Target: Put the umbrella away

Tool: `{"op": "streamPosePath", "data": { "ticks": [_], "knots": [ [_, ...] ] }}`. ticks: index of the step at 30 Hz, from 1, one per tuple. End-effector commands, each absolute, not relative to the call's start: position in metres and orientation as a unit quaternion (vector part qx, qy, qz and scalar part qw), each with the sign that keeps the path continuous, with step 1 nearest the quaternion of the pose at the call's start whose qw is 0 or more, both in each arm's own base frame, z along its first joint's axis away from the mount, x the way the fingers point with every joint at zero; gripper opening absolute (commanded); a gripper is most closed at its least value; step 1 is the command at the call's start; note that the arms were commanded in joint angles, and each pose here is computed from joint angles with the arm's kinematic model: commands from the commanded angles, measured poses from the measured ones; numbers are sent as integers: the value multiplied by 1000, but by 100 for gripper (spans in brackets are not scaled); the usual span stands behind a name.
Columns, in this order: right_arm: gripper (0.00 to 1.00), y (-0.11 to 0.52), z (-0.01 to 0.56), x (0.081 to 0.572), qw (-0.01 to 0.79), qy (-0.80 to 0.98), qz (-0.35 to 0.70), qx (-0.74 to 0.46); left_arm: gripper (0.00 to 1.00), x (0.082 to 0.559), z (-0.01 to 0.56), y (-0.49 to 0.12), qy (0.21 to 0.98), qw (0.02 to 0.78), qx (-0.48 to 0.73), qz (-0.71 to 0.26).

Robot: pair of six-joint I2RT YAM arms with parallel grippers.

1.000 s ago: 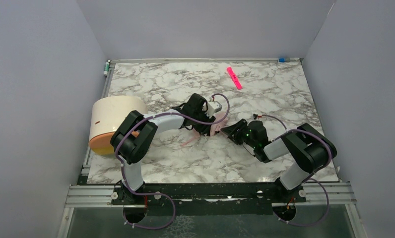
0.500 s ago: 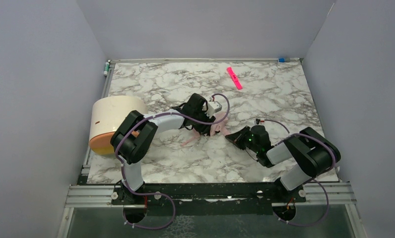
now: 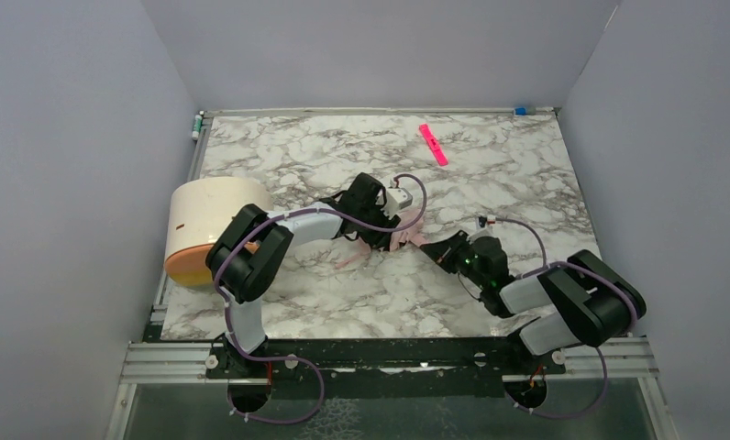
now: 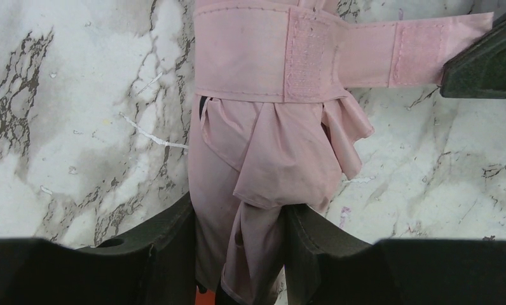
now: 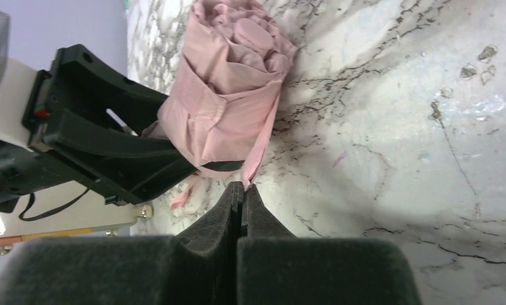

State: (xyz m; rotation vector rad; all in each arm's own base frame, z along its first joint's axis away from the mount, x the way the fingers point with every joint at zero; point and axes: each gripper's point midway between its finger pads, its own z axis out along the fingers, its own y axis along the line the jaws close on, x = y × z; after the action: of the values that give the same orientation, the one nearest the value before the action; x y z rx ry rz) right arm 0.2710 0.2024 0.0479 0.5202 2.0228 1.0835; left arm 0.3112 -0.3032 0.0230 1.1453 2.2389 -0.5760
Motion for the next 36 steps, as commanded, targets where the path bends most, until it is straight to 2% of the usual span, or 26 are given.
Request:
{"op": "streamPosePath", "data": {
  "ticks": [1,10,18,36],
  "knots": [
    [0,208,84,271,433,756,465,156,0,279,-46,-240,888,158,419,-107],
    [0,216,128,270,470,713,508,114,0,280,-47,-237,888,156,421,-97],
    [0,230,148,287,476,700,522,99,0,276,-49,-237,884,152,432,-93],
    [0,248,122,325,436,741,496,124,0,271,-50,-240,876,149,449,-94]
  ]
}}
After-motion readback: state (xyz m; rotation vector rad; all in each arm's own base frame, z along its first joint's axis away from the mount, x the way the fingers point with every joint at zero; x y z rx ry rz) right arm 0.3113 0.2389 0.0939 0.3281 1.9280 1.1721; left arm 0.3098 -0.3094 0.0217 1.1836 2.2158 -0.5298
